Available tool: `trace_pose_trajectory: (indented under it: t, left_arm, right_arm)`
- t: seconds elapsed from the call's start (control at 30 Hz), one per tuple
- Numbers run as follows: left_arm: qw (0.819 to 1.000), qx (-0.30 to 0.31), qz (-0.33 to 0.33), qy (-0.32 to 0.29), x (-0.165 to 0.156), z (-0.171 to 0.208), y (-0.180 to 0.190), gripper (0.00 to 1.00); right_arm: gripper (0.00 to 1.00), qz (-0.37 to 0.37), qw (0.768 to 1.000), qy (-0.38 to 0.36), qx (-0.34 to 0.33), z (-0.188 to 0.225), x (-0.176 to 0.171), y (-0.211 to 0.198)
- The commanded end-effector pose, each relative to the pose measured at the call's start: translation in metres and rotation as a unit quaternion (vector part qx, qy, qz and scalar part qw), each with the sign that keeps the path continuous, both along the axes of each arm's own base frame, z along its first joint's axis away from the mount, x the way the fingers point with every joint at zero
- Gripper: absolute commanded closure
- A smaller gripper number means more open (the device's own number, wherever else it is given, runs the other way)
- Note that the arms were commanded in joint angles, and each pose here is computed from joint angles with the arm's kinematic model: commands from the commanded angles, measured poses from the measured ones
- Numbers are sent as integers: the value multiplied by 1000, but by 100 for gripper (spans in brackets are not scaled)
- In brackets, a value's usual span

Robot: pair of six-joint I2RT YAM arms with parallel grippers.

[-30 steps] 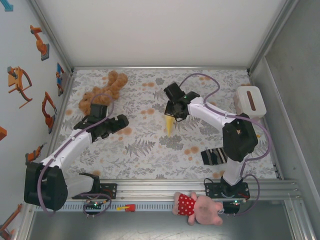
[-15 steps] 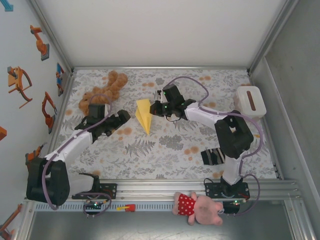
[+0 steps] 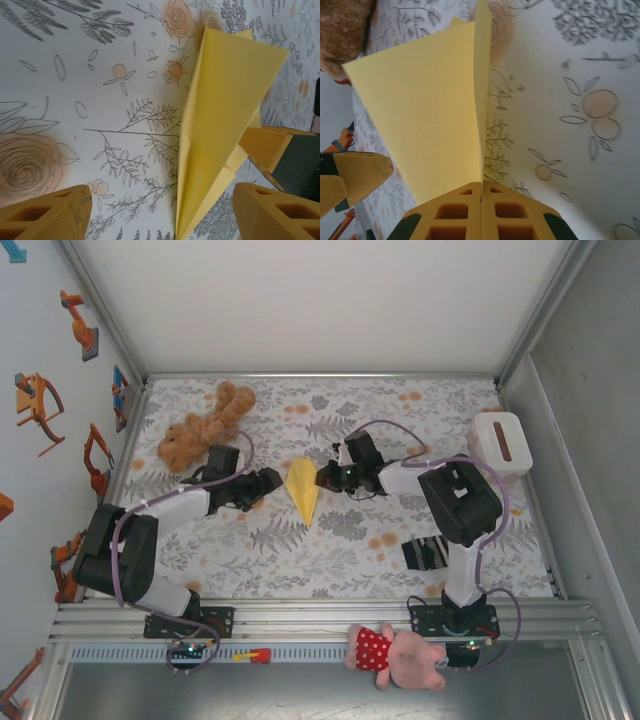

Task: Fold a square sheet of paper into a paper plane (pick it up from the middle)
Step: Turn over the paper plane at the center of the table, then move the paper plane to the top-center of the table.

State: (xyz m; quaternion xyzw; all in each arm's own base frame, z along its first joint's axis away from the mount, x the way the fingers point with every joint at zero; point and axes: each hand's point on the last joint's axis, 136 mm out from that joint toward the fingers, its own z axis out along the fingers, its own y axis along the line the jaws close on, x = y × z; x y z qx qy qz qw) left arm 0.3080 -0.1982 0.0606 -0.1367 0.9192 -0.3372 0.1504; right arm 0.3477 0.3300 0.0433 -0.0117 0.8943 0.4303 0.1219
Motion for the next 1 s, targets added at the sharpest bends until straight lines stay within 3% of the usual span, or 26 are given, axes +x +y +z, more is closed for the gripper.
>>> trace_pose_trajectory:
  t: [0.0, 0.3, 0.43, 0.6, 0.73, 0.97]
  left_arm:
    - [999, -24, -20, -5, 9, 9, -18, 31]
    - [998, -16, -55, 14, 20, -1, -46, 46]
    - [998, 0, -51, 24, 24, -9, -46, 56]
    - [998, 8, -47, 31, 29, -17, -46, 62]
    - [998, -4, -55, 32, 32, -20, -53, 65]
    - [998, -20, -63, 23, 38, -15, -60, 81]
  right_arm:
    - [100, -5, 1000, -8, 22, 4, 4, 1]
    - [100, -9, 1000, 1, 19, -2, 3, -4]
    - [100, -10, 1000, 2, 19, -4, 3, -5]
    - [100, -10, 1000, 1, 21, -3, 2, -6]
    - [100, -10, 1000, 1, 23, -3, 3, -6]
    - [100, -17, 1000, -7, 25, 5, 7, -8]
